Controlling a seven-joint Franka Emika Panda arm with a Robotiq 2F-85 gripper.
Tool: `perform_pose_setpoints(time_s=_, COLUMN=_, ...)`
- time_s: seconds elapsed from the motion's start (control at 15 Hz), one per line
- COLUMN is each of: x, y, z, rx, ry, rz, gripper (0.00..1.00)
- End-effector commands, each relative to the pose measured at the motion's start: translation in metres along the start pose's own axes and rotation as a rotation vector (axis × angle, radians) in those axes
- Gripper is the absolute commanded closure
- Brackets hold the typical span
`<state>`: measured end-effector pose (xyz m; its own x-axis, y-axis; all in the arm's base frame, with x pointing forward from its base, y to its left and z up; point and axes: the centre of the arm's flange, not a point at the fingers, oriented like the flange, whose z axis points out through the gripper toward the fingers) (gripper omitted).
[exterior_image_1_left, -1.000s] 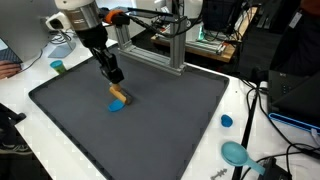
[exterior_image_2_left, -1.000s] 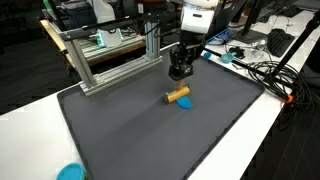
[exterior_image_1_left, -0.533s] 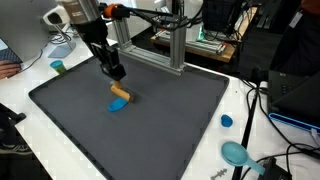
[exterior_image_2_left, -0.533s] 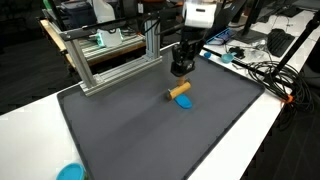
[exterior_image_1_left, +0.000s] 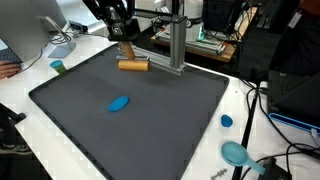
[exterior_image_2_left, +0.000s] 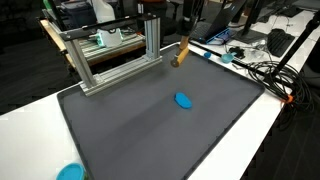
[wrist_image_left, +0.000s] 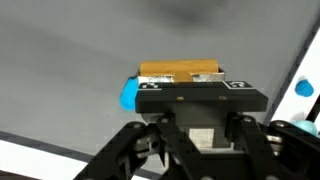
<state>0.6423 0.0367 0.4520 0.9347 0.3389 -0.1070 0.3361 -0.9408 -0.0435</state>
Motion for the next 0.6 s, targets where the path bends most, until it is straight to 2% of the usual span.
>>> perform_pose_setpoints(time_s=0.0, x=0.002, y=-0.002, z=0.003, rx=0.002, ry=-0.005, rz=-0.009, gripper=0.53)
perform_pose_setpoints(time_s=0.13, x=0.003, y=-0.002, z=0.008, rx=0.004, ry=-0.012, rz=-0.005, gripper=0.53)
perform_pose_setpoints(time_s=0.2, x=0.003, y=-0.001, z=0.008, rx=0.005, ry=-0.013, rz=-0.003, gripper=0.78)
perform_pose_setpoints(time_s=0.33, x=0.005, y=-0.003, z=-0.001, rx=0.012, ry=0.058, rz=-0.156, gripper=0.78)
perform_pose_setpoints(time_s=0.53, x=0.016, y=0.006, z=-0.033, rx=-0.04, ry=0.042, rz=-0.317, gripper=0.78)
